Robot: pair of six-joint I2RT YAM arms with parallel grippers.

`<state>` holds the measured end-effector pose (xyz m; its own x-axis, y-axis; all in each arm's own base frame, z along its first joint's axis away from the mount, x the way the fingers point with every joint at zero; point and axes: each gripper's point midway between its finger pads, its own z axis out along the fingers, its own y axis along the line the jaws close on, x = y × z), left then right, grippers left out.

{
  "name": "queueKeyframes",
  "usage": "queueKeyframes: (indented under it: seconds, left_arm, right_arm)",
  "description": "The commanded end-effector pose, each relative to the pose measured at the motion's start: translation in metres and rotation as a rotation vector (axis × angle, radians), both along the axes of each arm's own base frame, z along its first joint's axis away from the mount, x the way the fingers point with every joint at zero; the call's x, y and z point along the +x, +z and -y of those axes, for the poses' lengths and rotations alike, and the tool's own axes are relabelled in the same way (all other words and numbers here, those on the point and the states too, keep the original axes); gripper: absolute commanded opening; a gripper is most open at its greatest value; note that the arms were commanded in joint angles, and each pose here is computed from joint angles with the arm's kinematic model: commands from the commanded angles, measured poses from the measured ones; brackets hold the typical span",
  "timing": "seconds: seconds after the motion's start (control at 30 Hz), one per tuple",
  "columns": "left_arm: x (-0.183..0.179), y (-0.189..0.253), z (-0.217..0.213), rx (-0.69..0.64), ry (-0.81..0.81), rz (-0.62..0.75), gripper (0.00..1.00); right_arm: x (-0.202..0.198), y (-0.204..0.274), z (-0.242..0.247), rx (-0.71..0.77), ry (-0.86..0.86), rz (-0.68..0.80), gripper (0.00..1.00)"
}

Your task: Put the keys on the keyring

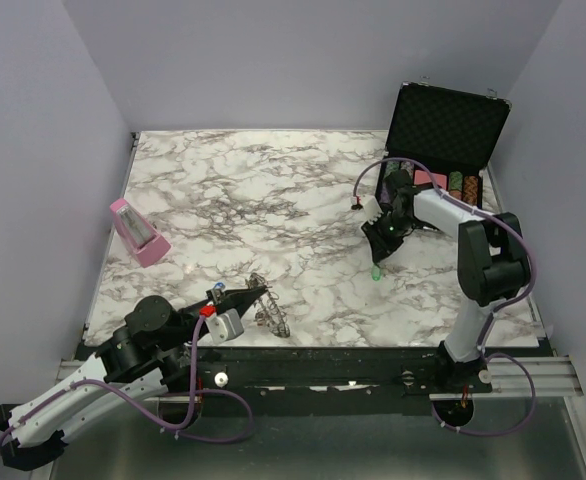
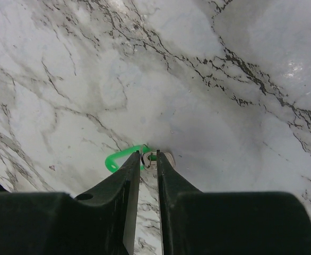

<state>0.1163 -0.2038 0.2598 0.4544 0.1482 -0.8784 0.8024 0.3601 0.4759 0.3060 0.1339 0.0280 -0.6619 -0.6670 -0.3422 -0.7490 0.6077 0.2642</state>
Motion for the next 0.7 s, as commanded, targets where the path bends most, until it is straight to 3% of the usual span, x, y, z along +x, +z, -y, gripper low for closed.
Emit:
queueKeyframes:
  seconds: [0.0,0.67]
  left_arm:
    - [0.0012,0.0146,-0.0011,-0.038,0.008,0.032,0.0]
    - [0.0015,0.0126,-0.0002,-0.03,0.006,0.029,0.0]
  right_arm:
    - [-0.0031,-0.0055,0.0095,-0.07,0.019,-0.037,0.27]
    - [0.0006,-0.0022,0.0062,-0.069,0.081,-0.101,0.26]
